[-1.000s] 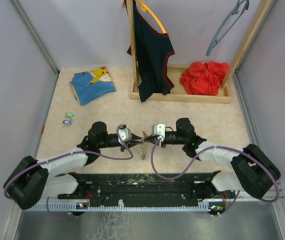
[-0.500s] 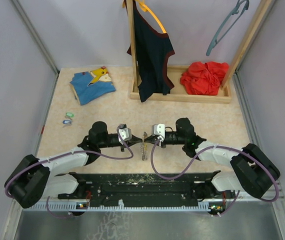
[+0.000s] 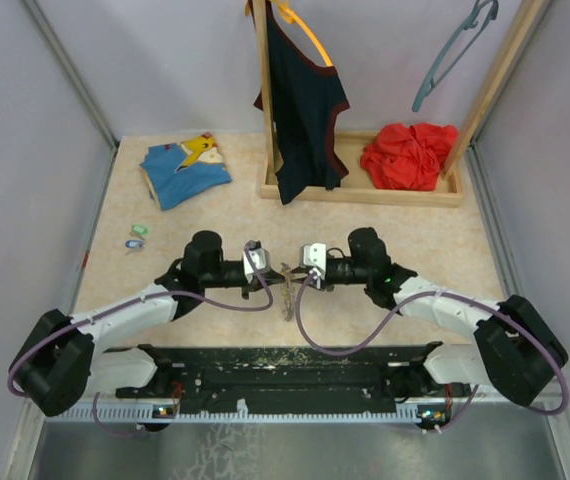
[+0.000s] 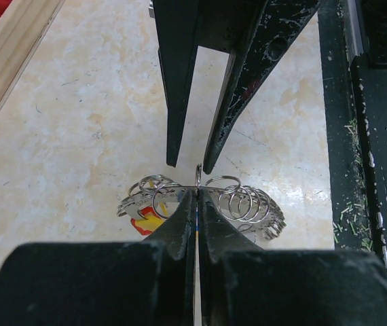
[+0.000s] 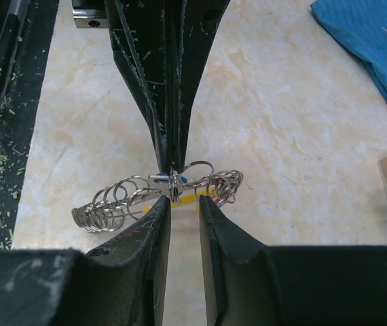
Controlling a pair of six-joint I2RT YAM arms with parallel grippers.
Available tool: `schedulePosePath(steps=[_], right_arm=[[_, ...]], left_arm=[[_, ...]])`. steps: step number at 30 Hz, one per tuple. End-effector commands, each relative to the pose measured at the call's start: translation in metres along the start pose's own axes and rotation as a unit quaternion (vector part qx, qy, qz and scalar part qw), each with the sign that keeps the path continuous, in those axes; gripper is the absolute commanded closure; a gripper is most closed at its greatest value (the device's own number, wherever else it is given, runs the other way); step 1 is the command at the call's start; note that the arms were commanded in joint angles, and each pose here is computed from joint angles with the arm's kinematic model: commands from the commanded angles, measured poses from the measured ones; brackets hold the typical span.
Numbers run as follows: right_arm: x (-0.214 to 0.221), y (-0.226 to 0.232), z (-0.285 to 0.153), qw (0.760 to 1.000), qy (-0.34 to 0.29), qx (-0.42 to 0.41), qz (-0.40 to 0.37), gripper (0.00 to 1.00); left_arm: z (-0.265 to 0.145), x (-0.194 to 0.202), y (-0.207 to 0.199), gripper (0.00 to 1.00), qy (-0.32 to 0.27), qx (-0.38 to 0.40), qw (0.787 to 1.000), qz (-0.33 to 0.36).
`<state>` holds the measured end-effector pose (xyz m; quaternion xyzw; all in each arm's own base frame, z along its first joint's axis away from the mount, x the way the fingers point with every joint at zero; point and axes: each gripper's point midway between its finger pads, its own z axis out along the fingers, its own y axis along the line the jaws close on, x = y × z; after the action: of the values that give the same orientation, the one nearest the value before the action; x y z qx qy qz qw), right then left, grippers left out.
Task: Put the keys on the keyring
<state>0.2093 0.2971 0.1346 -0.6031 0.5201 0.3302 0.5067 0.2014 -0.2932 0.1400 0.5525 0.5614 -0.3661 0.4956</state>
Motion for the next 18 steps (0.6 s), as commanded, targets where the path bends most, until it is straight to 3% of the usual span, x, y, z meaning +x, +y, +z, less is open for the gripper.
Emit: schedulePosePath(steps=[1, 18], right_arm=[[-0.024, -0.018, -0.006, 0.999, -0.001, 0.012, -0.038, 0.76], [-0.03, -0.007, 0.009, 0.998, -0.005, -0.067, -0.013, 0.82]], left_arm=[[-0.001, -0.011, 0.002, 1.0, 0.01, 0.006, 1.0, 0.01], [0.006, -0.016, 0.001, 1.0, 0.026, 0.018, 0.999, 0.004]])
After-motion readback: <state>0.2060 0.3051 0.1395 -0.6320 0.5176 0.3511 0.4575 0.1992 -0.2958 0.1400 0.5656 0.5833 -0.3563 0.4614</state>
